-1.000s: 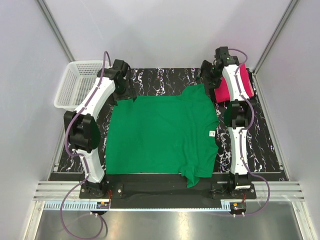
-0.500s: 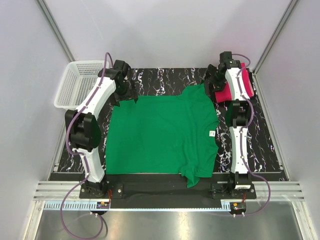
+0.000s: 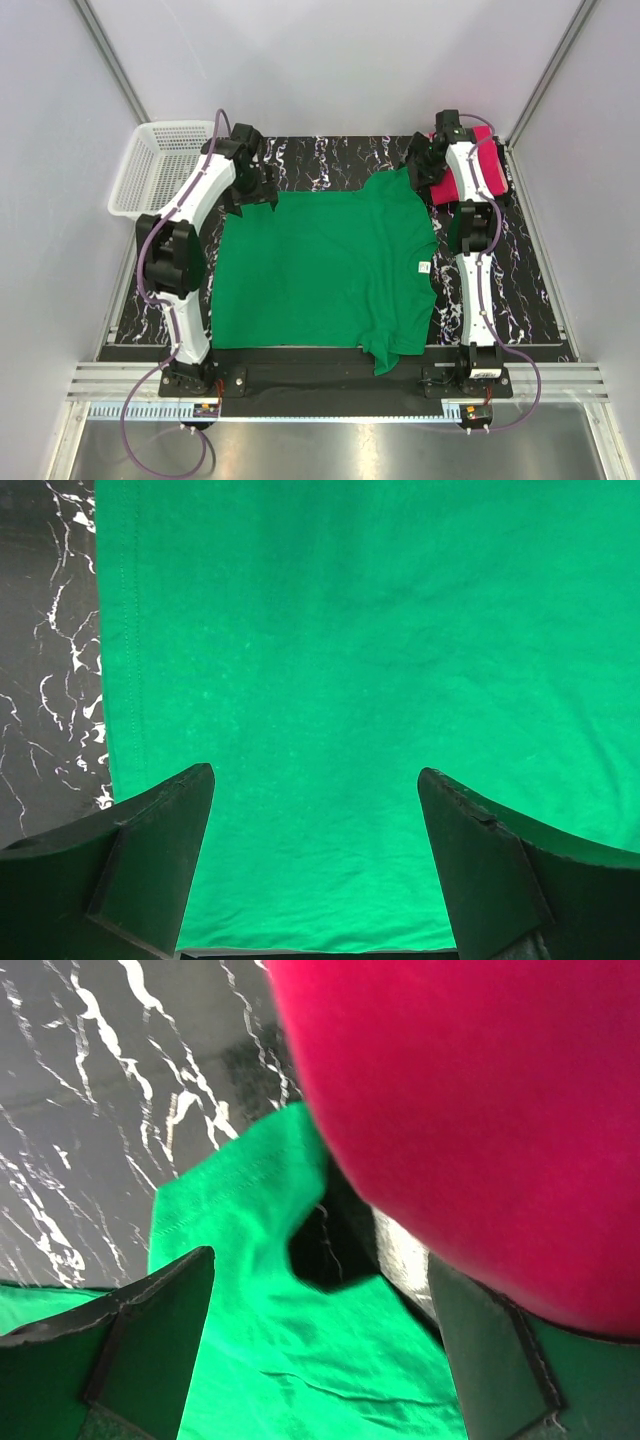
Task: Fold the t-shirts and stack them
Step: Fold the tshirt
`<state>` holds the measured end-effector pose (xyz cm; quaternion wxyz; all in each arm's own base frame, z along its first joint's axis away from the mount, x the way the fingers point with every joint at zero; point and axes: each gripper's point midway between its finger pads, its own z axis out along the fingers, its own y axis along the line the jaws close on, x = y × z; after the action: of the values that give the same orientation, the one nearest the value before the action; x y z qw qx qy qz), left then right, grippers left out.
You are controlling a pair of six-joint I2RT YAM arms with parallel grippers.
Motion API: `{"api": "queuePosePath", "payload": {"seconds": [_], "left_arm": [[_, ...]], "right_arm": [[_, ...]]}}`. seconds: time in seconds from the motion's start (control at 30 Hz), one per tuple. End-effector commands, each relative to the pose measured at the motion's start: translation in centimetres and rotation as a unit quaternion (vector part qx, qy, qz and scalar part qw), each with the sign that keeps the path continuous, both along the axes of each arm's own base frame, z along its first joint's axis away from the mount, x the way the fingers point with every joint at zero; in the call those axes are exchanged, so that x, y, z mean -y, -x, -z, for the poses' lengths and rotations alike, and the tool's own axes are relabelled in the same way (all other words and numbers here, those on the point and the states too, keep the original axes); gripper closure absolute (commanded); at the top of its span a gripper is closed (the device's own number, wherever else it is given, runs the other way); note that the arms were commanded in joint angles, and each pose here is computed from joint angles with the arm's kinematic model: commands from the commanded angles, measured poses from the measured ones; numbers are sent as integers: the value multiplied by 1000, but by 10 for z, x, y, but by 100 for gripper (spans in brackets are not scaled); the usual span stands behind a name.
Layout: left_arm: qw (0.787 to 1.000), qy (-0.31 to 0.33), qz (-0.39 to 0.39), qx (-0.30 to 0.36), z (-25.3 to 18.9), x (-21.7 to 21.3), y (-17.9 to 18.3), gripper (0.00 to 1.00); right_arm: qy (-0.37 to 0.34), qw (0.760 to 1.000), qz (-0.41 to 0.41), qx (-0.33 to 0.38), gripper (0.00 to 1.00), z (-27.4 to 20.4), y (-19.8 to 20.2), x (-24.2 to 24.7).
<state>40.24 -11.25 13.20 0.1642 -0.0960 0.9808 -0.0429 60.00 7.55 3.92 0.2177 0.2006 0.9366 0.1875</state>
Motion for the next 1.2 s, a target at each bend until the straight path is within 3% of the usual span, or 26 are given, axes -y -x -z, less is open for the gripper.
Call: {"api": "queuePosePath", "payload": {"seconds": [0.0,0.3,0.5,0.7,1.03,1.17], "left_arm": [[1000,13,10,23,-11,3,-12,12],[999,-14,-22,38,-4,-13,-26,12],[991,2,-106,80,-7,-37,-77,15],[982,60,-153,95,1,-44,-131,18],[974,112,-179,79,29,-30,-159,18],[974,103,-188,73,43,-34,-163,18]], "right_arm": [[-21,999,-11,43,7,-13,-17,-13],[-37,998,-21,38,7,3,-19,-30],[-42,998,-32,36,7,1,-15,-36],[-39,998,-37,39,7,-4,-14,-36],[-49,997,-40,34,7,-18,-6,-40],[-56,997,-42,30,8,-19,-3,-41]]}}
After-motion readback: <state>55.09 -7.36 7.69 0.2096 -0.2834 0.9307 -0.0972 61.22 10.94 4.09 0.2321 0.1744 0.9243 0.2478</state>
